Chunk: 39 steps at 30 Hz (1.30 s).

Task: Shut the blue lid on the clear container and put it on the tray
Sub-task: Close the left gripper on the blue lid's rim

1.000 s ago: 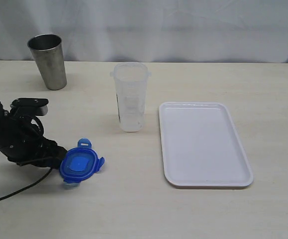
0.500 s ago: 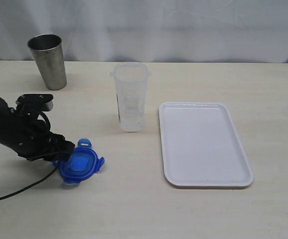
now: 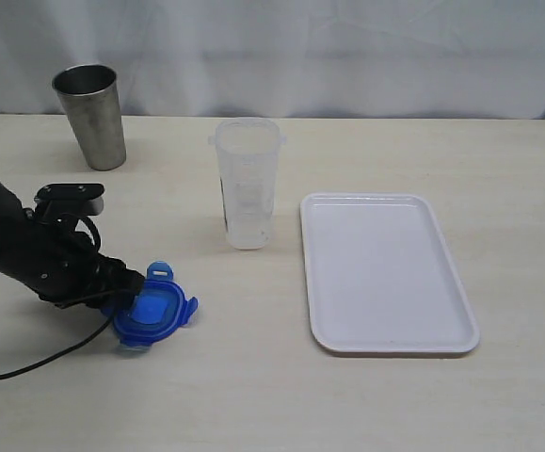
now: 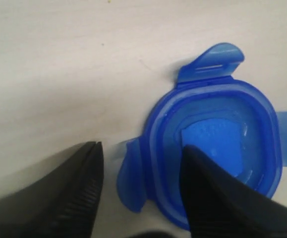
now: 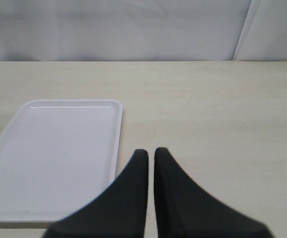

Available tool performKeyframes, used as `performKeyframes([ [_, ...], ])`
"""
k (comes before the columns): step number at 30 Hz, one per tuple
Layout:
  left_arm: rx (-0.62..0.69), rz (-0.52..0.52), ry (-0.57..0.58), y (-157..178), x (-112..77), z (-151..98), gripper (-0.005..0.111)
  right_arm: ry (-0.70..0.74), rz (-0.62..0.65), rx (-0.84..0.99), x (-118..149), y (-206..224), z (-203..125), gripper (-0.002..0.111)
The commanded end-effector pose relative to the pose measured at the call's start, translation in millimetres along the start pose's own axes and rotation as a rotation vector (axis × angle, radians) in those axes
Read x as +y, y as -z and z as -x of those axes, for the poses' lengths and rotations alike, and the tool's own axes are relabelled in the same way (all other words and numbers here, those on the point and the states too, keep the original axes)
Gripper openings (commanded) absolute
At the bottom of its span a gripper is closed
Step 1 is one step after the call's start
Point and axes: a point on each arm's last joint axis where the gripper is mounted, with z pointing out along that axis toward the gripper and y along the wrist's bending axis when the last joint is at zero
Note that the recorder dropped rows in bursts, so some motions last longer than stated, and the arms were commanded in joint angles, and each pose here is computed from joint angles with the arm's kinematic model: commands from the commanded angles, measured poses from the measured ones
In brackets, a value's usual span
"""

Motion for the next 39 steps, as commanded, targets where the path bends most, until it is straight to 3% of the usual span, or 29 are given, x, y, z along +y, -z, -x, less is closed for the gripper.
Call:
performKeyframes([
  [1, 0.027, -0.009, -0.003, -4.3, -0.8, -4.0, 0.048, -0.001, -0.006, -0.008, -0.3, -0.1, -0.3, 0.004],
  [10, -0.002, -0.035, 0.029, 21.5, 9.8, 0.1, 0.048, -0.001, -0.006, -0.008, -0.3, -0.1, -0.3, 0.004],
  [14, -0.006, -0.026, 0.045, 19.8, 13.7, 0.3, 0.048, -0.001, -0.006, -0.008, -0.3, -0.1, -0.3, 0.004],
  [22, 0.004, -0.017, -0.022, 7.2, 4.5, -0.9, 0.048, -0.001, -0.006, -0.008, -0.3, -0.1, -0.3, 0.004],
  [30, -0.005, -0.008, -0.022, 7.2, 5.3, -0.1, 0.026, -0.001, -0.006, -0.008, -0.3, -0.1, -0.3, 0.004],
  [39, 0.015, -0.030, -0.018, 7.2, 3.3, -1.9, 0.025, -0.001, -0.006, -0.008, -0.3, -0.1, -0.3, 0.004],
])
